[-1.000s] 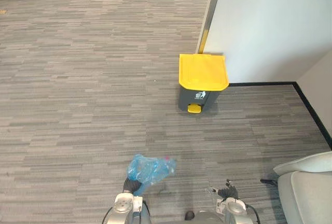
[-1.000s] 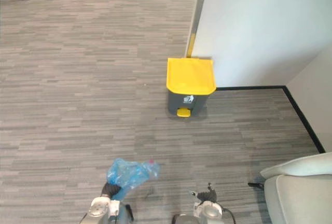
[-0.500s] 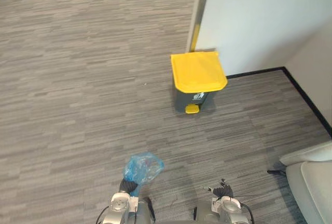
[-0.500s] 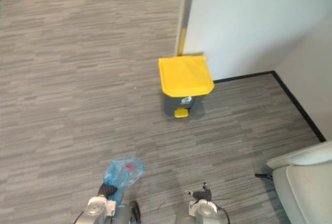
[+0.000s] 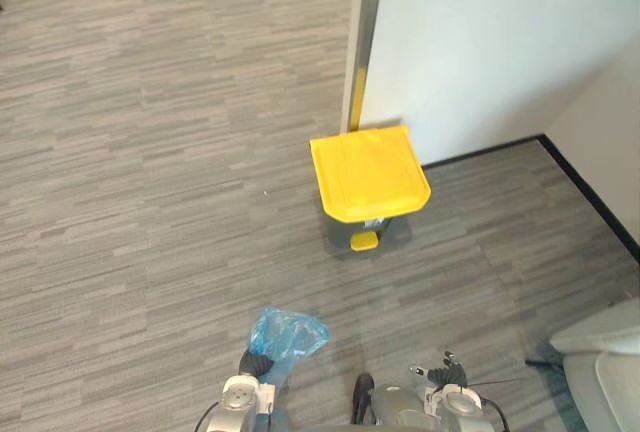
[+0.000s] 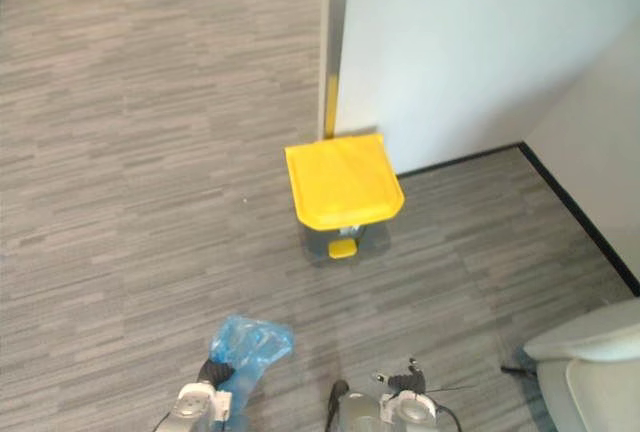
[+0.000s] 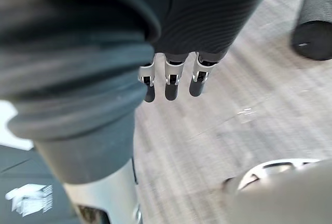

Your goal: Gather rubbish on tea table into small bin, then transfer packed bag to large trash can.

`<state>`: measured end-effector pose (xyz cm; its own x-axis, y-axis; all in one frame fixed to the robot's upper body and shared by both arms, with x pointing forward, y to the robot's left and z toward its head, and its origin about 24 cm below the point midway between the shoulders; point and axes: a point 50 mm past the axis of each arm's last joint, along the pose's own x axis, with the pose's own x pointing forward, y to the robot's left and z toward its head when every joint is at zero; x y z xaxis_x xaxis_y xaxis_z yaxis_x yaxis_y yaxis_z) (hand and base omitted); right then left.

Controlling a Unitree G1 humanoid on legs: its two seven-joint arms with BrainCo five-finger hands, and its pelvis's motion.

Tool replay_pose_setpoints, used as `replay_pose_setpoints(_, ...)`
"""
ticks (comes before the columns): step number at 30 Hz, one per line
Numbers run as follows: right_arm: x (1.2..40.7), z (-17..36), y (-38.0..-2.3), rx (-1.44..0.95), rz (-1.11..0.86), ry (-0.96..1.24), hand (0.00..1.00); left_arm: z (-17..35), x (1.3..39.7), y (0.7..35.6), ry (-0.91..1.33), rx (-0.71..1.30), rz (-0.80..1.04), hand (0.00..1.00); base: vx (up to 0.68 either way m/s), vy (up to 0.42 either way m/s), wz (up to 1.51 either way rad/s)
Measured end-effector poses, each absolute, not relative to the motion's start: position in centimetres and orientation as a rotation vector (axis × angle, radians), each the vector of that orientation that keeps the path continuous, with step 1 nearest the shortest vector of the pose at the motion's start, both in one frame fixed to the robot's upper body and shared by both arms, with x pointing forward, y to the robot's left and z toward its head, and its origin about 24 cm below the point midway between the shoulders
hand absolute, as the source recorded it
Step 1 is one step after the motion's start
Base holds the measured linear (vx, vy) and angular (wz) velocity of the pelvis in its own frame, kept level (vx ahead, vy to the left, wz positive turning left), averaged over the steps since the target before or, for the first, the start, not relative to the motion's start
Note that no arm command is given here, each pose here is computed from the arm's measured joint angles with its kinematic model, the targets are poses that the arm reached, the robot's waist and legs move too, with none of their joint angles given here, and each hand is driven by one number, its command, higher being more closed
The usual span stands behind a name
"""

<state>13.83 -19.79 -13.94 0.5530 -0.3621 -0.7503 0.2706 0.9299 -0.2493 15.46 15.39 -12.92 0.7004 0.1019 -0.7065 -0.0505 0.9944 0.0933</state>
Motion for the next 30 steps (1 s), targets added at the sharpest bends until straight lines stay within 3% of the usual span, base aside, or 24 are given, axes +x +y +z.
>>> replay_pose_setpoints(5,14.2,-13.7,-18.8,-0.067,-0.378,0.886,0.0,-12.5,16.0,14.9,0.761,0.056,0.065,1.0,0.29,0.259,-0.45)
replay_pose_setpoints(8,13.7,-14.2,-17.7,-0.04,-0.371,0.923,0.0,-12.3,16.6,16.4,0.753,0.106,0.078,1.0,0.25,0.256,0.04)
replay_pose_setpoints(17,14.0,-13.9,-18.7,-0.046,-0.399,0.903,0.0,-13.3,14.9,16.8,0.823,0.134,0.089,1.0,0.15,0.123,-0.45)
replay_pose_setpoints(25,14.4,-13.6,-19.5,-0.026,-0.444,0.878,0.0,-12.9,16.3,17.3,0.798,0.149,0.096,1.0,0.33,-0.048,0.11)
replay_pose_setpoints(30,16.7,-12.3,-21.0,-0.03,-0.473,0.803,0.0,-12.7,17.1,16.6,0.779,0.128,0.092,1.0,0.39,-0.113,0.09)
